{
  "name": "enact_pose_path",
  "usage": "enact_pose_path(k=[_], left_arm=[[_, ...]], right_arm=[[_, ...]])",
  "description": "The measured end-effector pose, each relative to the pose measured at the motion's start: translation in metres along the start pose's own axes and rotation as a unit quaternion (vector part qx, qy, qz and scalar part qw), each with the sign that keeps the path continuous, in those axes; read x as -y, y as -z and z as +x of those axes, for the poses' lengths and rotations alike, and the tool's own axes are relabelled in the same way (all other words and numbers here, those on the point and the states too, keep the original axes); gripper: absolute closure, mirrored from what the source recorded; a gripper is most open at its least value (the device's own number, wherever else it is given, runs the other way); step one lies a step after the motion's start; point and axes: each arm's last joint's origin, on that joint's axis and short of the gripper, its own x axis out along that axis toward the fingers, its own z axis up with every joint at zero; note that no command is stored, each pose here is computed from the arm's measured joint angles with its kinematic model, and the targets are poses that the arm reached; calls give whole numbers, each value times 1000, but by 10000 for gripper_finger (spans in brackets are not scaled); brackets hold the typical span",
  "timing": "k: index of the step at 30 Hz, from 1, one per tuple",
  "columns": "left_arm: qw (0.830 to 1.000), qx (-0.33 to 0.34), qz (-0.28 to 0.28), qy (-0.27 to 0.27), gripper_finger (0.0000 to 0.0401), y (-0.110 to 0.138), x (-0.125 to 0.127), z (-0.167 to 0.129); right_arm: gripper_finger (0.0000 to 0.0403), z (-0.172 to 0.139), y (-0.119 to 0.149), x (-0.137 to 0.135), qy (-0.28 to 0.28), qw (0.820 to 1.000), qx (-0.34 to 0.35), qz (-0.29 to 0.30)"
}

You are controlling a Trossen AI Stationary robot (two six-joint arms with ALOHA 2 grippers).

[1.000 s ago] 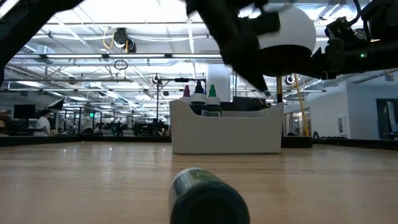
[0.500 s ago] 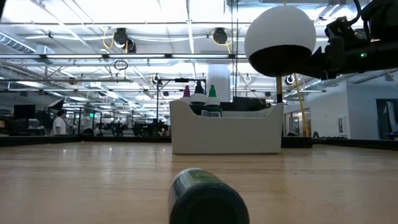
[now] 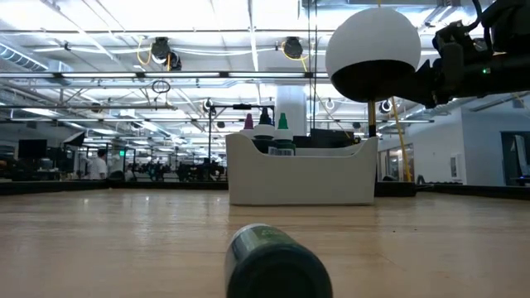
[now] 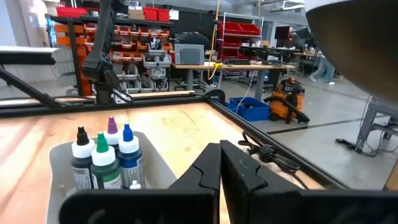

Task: Pick & Place food coloring
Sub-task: Put the small green food coloring bottle into the gray bin

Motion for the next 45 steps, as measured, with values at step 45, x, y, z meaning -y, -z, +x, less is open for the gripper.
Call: enact_pose_path(k=[45], left_arm=[[923, 291, 175, 181, 399, 198, -88, 98]], right_arm=[[403, 0, -7, -4, -68, 997, 38, -17]])
